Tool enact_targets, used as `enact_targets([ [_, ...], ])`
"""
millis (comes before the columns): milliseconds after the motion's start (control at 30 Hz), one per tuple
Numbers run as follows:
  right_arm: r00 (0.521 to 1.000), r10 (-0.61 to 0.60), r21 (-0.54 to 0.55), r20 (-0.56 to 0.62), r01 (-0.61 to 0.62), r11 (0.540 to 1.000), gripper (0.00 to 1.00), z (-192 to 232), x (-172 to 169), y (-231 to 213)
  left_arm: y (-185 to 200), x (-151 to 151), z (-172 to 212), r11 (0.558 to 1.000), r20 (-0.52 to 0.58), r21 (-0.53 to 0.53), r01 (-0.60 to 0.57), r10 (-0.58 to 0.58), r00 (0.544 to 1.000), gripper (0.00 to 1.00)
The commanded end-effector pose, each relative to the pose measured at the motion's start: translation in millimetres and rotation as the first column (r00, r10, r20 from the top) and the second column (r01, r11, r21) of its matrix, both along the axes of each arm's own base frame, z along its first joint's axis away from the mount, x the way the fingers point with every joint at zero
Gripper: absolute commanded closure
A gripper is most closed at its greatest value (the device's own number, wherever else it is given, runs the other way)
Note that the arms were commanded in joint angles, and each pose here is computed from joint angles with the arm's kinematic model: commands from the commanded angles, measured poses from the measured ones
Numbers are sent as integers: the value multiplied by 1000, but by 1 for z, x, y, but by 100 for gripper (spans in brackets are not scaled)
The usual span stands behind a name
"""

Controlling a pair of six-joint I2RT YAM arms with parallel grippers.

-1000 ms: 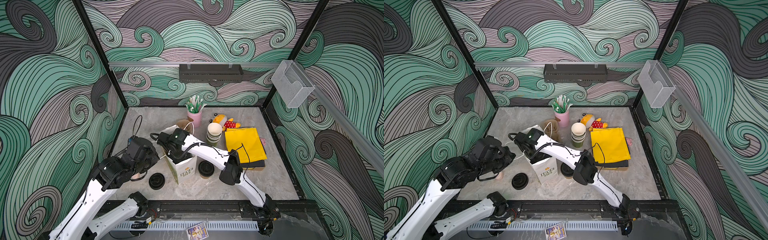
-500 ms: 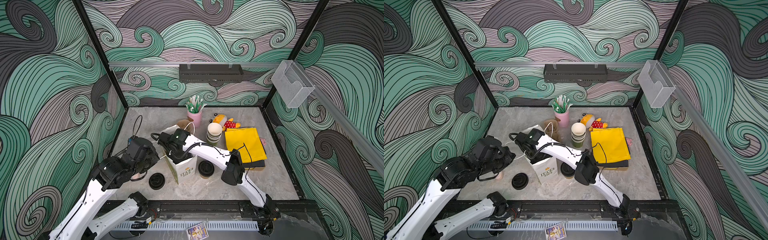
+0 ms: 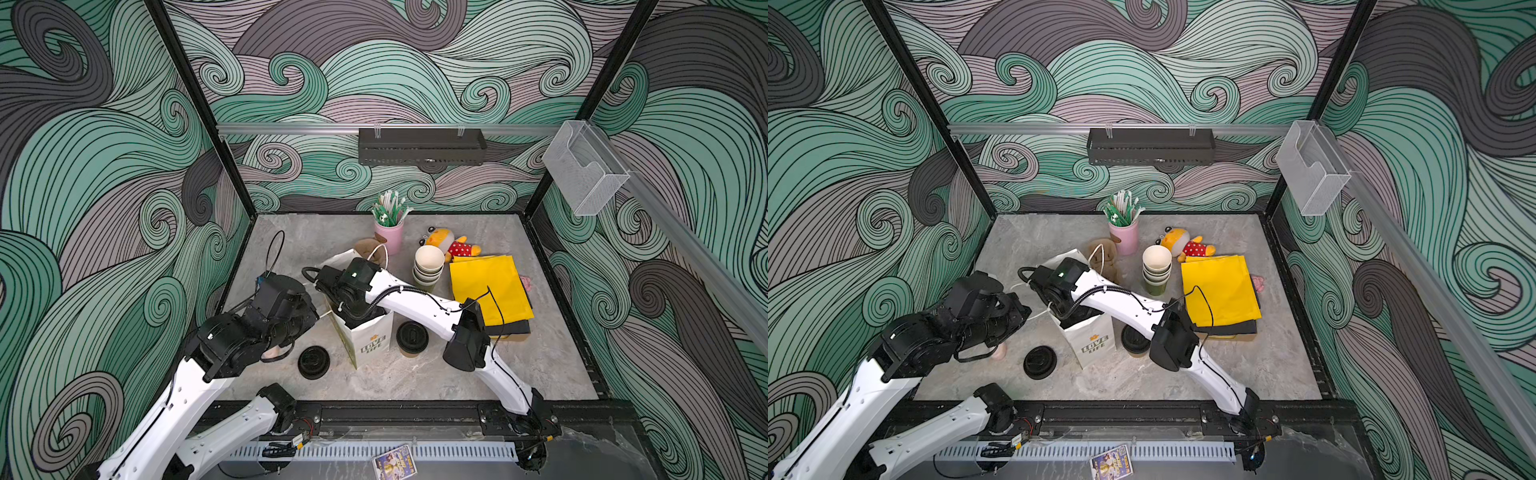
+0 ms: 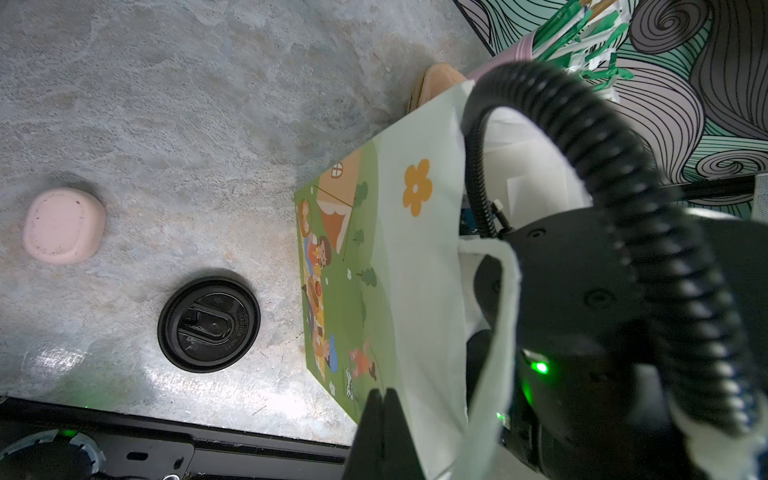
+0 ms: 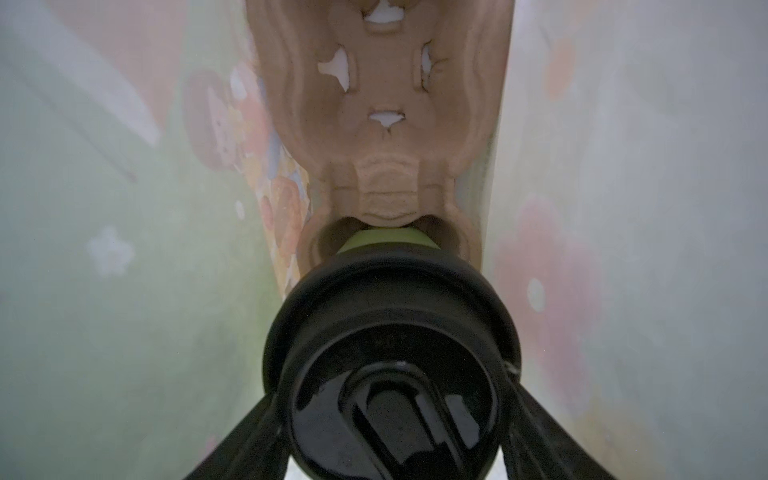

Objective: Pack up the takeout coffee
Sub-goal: 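Open the right gripper and lift it out of the bag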

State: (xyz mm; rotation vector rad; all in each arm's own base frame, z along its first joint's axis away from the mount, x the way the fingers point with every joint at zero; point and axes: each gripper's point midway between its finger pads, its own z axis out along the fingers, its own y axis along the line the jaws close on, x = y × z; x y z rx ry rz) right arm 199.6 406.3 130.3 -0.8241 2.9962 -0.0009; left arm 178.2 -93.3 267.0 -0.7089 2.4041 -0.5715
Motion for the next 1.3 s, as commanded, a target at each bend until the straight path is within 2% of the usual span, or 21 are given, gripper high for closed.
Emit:
enact_targets([
  [0,999,-26,-60,19,27,998,24,11,-2,-19,6,-4,5,1000,6,23,3,-3,1000,100],
  [433,998,-49,5,48,49,999,16,44,-2,-22,5,-4,3,1000,-3,23,3,-3,1000,100],
  [700,995,-64,69,73,59,996,15,67,-2,-19,5,-3,1,1000,-10,29,5,-4,1000,100],
  [1000,996,-56,38,72,54,998,18,57,0,-20,1,-1,7,1000,2,20,13,-14,1000,100],
  [1167,992,-49,100,119,37,994,19,77,4,-13,2,-1,7,1000,-1,21,11,-11,1000,100],
  [1267,981,-48,160,187,17,987,19,103,7,-10,1,-1,6,1000,-3,22,13,-13,1000,100],
])
